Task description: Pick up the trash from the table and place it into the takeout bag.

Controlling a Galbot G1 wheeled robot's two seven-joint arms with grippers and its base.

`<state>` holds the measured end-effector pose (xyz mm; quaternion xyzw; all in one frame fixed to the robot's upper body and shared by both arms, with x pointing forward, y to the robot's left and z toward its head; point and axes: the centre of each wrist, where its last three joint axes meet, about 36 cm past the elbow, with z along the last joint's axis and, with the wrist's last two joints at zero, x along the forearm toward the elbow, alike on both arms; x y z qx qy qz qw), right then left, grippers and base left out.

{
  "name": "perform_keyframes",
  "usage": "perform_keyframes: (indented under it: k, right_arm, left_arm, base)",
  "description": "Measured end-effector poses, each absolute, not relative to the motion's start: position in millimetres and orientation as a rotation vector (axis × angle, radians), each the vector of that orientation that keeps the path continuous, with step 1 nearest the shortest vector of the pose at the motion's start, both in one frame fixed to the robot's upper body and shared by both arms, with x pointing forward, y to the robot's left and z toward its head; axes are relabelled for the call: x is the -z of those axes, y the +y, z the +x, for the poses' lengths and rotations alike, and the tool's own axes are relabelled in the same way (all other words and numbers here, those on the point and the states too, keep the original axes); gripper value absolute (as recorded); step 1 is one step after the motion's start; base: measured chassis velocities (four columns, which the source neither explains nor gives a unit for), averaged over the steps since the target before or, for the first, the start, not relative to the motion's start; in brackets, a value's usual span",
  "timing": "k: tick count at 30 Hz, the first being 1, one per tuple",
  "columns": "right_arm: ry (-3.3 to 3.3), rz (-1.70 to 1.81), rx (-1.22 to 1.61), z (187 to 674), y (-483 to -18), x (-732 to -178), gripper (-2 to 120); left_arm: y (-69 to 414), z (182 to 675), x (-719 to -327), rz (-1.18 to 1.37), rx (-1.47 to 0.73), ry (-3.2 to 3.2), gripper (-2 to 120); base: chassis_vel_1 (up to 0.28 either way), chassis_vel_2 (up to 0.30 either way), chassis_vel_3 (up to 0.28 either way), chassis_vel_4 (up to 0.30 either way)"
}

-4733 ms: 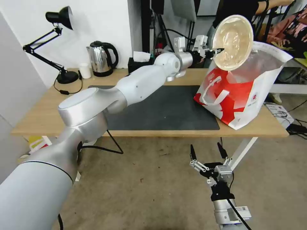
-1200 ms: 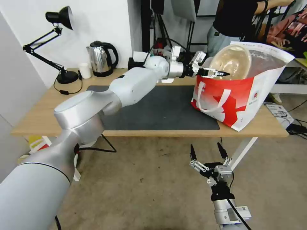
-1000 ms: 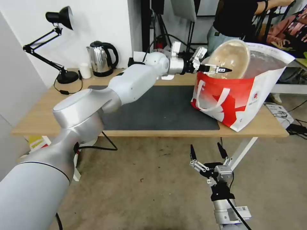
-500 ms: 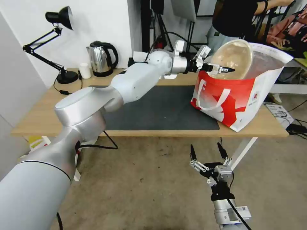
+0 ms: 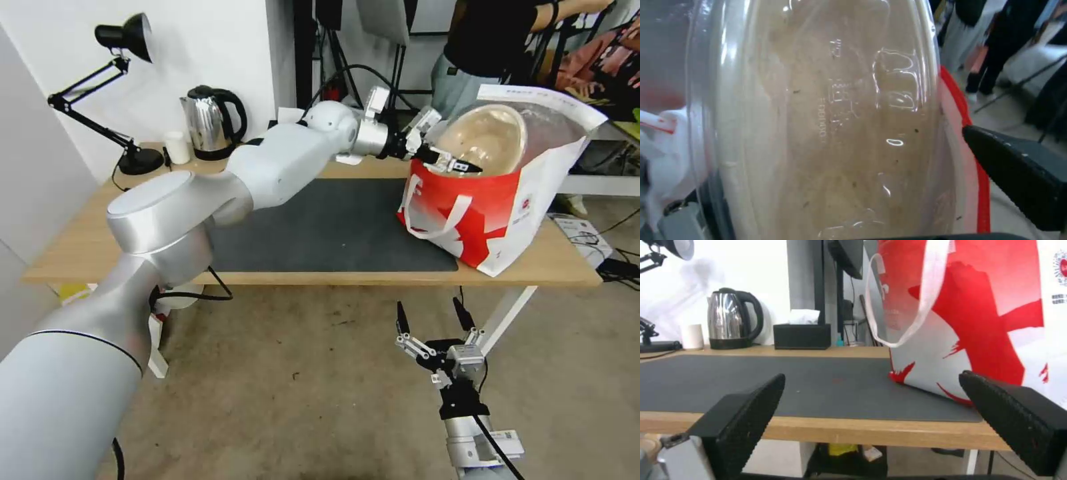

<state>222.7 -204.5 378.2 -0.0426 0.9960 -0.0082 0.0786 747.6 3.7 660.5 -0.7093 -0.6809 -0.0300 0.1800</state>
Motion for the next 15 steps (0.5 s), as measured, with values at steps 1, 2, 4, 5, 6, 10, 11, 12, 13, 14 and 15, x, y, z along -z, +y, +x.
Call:
perform_keyframes:
  k: [1, 2, 4, 5, 6, 10, 11, 12, 13, 14, 15]
  right_arm:
    - [2.981, -0.128, 0.025, 223, -205, -378, 100]
    - [2.981, -0.128, 0.025, 223, -205, -378, 100]
    - [2.981, -0.128, 0.024, 223, -205, -378, 100]
    - [2.981, -0.128, 0.025, 223, -205, -378, 100]
    - [2.981, -0.128, 0.025, 223, -205, -378, 100]
    - [2.981, -0.128, 0.025, 223, -205, -378, 100]
    - [2.981, -0.128, 0.025, 223, -205, -378, 100]
    - [2.981, -0.128, 0.025, 223, -205, -378, 100]
    - [2.981, -0.128, 0.025, 223, -205, -378, 100]
    - [2.981, -0.128, 0.025, 223, -205, -378, 100]
    - [2.982, -0.128, 0.025, 223, -205, -378, 100]
  left_arm:
    - [3, 748, -666, -2.011, 0.123, -1.933, 100]
    - [3, 748, -666, -2.011, 0.123, -1.933, 100]
    - [0, 747, -683, -2.032, 0.19, -1.957, 100]
    - [-1, 746, -688, -2.04, 0.204, -1.964, 100]
    - [-1, 746, -688, -2.04, 0.204, -1.964, 100]
    - [-3, 745, -708, -2.056, 0.239, -2.0, 100]
    - [-4, 745, -713, -2.053, 0.247, -2.012, 100]
    - [-5, 745, -715, -2.05, 0.25, -2.019, 100]
    - [-5, 745, -715, -2.05, 0.25, -2.019, 100]
    - [-5, 745, -717, -2.043, 0.252, -2.031, 100]
    - [-4, 746, -718, -2.035, 0.254, -2.04, 100]
  base:
    - [0.0, 0.0, 0.0, 0.0]
    - [0.0, 0.0, 0.0, 0.0]
    - [0.0, 0.0, 0.0, 0.0]
    - [0.0, 0.0, 0.0, 0.0]
    - [0.0, 0.0, 0.0, 0.0]
    - [0.0, 0.0, 0.0, 0.0]
    - [0.0, 0.0, 0.0, 0.0]
    - [0.0, 0.0, 0.0, 0.0]
    - [0.0, 0.0, 0.0, 0.0]
    - [0.0, 0.0, 0.0, 0.0]
    - [0.0, 0.0, 0.0, 0.0]
